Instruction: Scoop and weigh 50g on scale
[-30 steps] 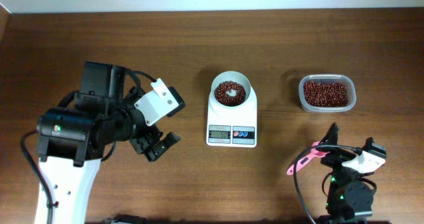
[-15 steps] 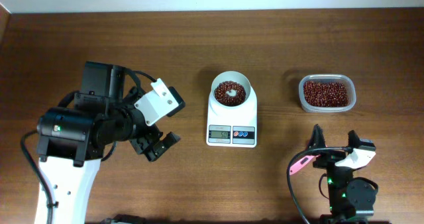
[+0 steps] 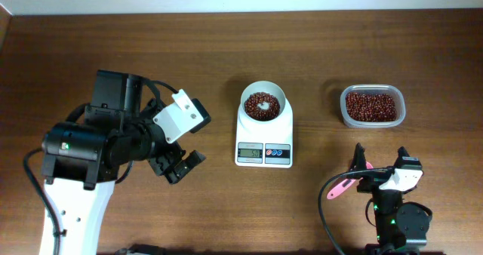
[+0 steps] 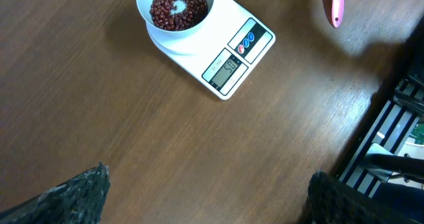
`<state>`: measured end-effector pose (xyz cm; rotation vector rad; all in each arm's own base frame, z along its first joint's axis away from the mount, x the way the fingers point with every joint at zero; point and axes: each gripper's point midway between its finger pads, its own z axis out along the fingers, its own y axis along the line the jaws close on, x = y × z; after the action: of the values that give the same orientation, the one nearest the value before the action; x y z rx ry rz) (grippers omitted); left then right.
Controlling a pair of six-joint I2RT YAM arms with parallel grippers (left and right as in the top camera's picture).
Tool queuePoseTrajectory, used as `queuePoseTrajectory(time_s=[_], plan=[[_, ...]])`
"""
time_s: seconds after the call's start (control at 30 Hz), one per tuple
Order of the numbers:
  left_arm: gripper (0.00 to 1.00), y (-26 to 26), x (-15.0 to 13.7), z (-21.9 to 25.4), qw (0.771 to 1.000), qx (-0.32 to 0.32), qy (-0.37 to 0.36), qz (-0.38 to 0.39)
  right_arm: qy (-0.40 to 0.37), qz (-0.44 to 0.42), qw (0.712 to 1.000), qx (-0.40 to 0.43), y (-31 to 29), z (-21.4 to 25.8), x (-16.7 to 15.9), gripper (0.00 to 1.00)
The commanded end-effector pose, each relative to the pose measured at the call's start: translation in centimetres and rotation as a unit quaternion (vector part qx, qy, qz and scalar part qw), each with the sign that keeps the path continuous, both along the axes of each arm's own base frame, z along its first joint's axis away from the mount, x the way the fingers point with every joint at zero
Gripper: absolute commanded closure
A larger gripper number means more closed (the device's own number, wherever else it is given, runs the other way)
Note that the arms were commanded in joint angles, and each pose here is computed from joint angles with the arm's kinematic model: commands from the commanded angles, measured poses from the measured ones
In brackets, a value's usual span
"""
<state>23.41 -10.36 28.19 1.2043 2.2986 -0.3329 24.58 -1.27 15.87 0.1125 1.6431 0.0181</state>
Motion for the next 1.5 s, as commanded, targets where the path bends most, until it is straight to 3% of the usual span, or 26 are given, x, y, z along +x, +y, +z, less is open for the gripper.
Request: queuePoseTrajectory(time_s=[0.0, 0.43, 1.47], plan=[[0.01, 0.02, 0.07, 0.27, 1.0, 0.001, -0.007, -0.006, 0.001, 0.002, 1.0, -0.011, -0.02, -0.26, -0.01, 0.01], [0.01, 0.02, 0.07, 0.27, 1.0, 0.001, -0.007, -0.006, 0.003, 0.004, 0.999, -0.046, -0.05, -0.26, -0.02, 0.02], [0.01, 0.02, 0.07, 0.27, 1.0, 0.001, -0.007, -0.006, 0.003, 0.005, 0.999, -0.046, -0.01, -0.25, -0.01, 0.01]])
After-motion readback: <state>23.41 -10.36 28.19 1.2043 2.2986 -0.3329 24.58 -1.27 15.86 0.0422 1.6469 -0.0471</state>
